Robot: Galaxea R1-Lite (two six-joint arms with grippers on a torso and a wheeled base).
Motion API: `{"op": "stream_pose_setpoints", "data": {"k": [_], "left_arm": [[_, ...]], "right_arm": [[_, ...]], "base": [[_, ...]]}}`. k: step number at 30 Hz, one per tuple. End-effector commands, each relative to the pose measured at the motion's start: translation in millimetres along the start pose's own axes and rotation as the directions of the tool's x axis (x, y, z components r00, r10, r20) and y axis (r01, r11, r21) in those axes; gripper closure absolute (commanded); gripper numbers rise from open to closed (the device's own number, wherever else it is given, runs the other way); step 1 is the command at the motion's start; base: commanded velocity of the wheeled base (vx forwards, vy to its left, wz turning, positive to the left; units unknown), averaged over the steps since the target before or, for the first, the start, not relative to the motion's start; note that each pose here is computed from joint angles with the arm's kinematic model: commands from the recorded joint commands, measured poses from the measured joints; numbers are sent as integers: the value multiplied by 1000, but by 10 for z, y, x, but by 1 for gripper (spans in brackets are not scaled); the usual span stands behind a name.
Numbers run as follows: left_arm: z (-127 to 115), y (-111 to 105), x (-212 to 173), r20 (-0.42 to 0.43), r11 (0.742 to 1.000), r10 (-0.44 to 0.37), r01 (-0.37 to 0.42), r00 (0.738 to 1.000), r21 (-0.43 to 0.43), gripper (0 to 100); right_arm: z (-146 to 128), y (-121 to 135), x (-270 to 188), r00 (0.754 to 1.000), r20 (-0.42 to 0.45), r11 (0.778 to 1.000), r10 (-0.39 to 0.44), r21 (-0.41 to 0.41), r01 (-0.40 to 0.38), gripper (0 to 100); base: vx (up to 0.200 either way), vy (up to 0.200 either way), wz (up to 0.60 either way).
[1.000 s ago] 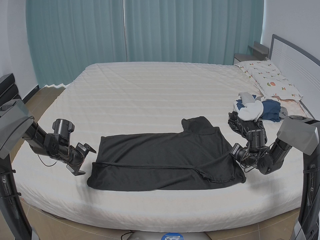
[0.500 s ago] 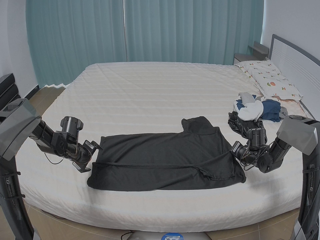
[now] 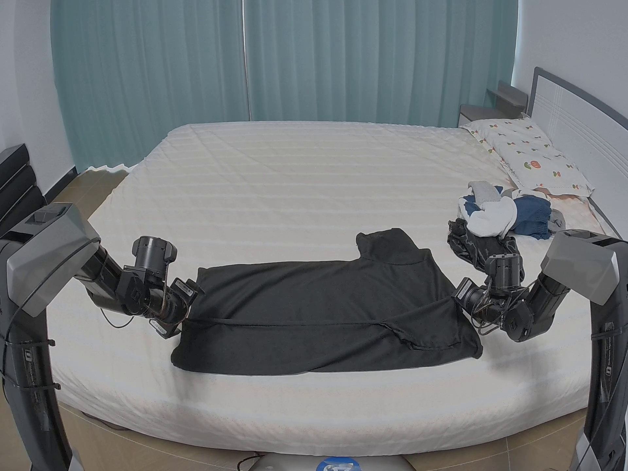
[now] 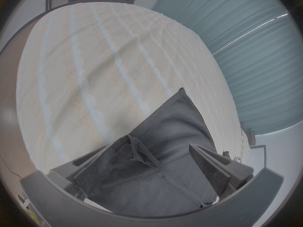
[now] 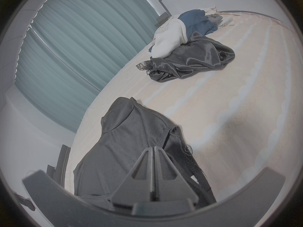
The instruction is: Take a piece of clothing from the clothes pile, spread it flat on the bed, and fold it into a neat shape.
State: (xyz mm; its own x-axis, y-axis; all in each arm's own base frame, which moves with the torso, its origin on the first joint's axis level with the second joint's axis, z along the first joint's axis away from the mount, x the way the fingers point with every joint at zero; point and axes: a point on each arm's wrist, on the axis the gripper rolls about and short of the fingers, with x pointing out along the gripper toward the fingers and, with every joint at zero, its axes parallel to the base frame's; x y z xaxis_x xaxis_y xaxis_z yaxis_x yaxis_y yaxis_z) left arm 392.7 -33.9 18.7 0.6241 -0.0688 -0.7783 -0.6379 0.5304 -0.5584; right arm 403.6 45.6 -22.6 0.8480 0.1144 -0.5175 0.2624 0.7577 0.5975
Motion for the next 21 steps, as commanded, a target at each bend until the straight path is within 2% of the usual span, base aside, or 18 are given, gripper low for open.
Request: {"op": "stream_pose_setpoints", "data": {"k": [1, 2, 7, 11, 15, 21], "left_arm": [[-26, 18, 39, -7, 1000, 9, -9, 1000, 4, 0], [-26, 18, 39, -7, 1000, 9, -9, 1000, 4, 0], [-17, 1, 47, -4, 1000, 4, -4, 1000, 4, 0], [-55, -30, 74, -8, 1000, 0, 0, 1000, 14, 0], [-47, -48, 109, 10, 1000, 4, -4, 1000, 15, 0], [-80, -59, 165, 37, 999, 23, -24, 999, 26, 0]], "right_arm": [[-21, -17, 19, 1000, -6, 1000, -4, -1, 4, 100], [-21, -17, 19, 1000, -6, 1000, -4, -1, 4, 0], [-4, 0, -14, 1000, 12, 1000, 13, 3, -13, 0], [52, 22, -110, 999, 25, 998, 22, 52, -23, 0], [14, -39, -178, 999, -19, 998, 31, 60, -29, 0], [8, -76, -172, 999, -26, 997, 27, 68, -26, 0]], "base": [[0, 0, 0], [0, 0, 0], [0, 0, 0], [0, 0, 0], [0, 0, 0], [0, 0, 0]]}}
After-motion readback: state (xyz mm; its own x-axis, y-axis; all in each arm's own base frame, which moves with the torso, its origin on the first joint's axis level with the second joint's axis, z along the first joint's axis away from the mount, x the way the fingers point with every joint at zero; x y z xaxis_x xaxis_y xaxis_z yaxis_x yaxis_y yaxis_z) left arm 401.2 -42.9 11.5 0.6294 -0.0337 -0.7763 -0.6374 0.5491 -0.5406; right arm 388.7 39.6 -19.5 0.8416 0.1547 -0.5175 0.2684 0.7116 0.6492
